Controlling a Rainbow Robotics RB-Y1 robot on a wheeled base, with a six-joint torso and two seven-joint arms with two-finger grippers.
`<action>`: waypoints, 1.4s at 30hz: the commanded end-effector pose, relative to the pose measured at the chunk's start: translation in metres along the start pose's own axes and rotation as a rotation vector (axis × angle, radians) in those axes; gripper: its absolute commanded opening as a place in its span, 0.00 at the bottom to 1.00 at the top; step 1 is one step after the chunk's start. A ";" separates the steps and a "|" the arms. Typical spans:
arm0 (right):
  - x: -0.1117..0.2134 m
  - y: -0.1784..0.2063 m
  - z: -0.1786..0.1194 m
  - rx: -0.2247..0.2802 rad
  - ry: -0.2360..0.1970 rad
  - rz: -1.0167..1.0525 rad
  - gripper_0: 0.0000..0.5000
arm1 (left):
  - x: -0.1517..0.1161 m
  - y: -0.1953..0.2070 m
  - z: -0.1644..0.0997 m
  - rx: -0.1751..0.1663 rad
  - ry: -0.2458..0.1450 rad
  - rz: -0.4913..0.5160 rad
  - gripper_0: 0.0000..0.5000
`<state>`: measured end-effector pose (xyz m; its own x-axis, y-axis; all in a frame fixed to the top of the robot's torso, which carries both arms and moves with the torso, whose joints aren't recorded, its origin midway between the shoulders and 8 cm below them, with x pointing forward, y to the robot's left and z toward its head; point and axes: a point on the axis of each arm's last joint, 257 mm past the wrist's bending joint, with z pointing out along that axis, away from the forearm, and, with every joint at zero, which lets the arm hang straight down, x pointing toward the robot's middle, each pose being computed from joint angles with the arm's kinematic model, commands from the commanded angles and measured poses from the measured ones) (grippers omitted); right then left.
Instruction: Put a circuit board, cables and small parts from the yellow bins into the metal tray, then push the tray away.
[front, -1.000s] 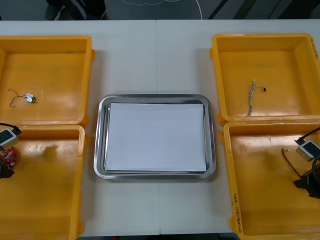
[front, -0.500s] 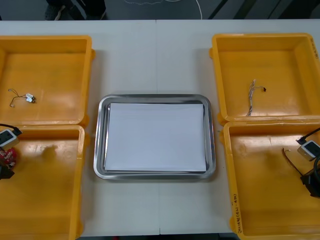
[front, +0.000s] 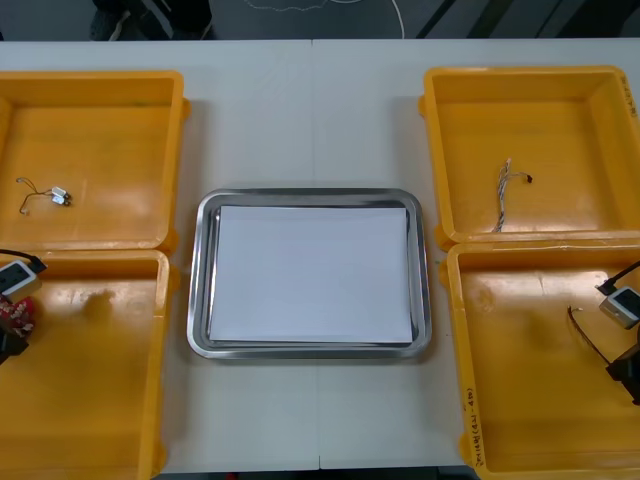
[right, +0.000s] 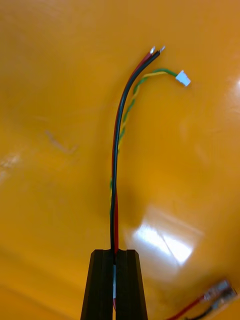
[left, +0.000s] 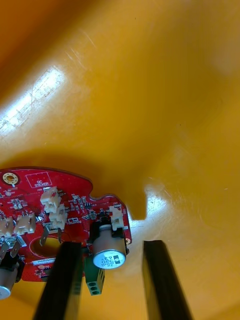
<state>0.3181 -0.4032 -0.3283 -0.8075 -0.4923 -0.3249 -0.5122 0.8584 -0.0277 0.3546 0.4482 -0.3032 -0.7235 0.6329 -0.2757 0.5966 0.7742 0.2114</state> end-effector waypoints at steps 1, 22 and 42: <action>-0.009 -0.004 -0.040 0.010 -0.016 0.003 0.00 | 0.008 -0.012 0.009 0.017 0.016 0.048 0.20; -0.065 0.057 -0.082 -0.055 -0.043 0.297 0.00 | 0.002 -0.012 -0.017 0.028 -0.012 0.051 0.00; -0.128 0.113 -0.099 -0.090 -0.033 0.484 0.00 | 0.030 -0.066 -0.035 0.061 0.028 0.080 0.00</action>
<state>0.3266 -0.2760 -0.2092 -0.9623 -0.0145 -0.2714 -0.0732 0.9756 0.2071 0.2899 0.4290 -0.2831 -0.6878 0.6936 -0.2142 0.6692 0.7202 0.1833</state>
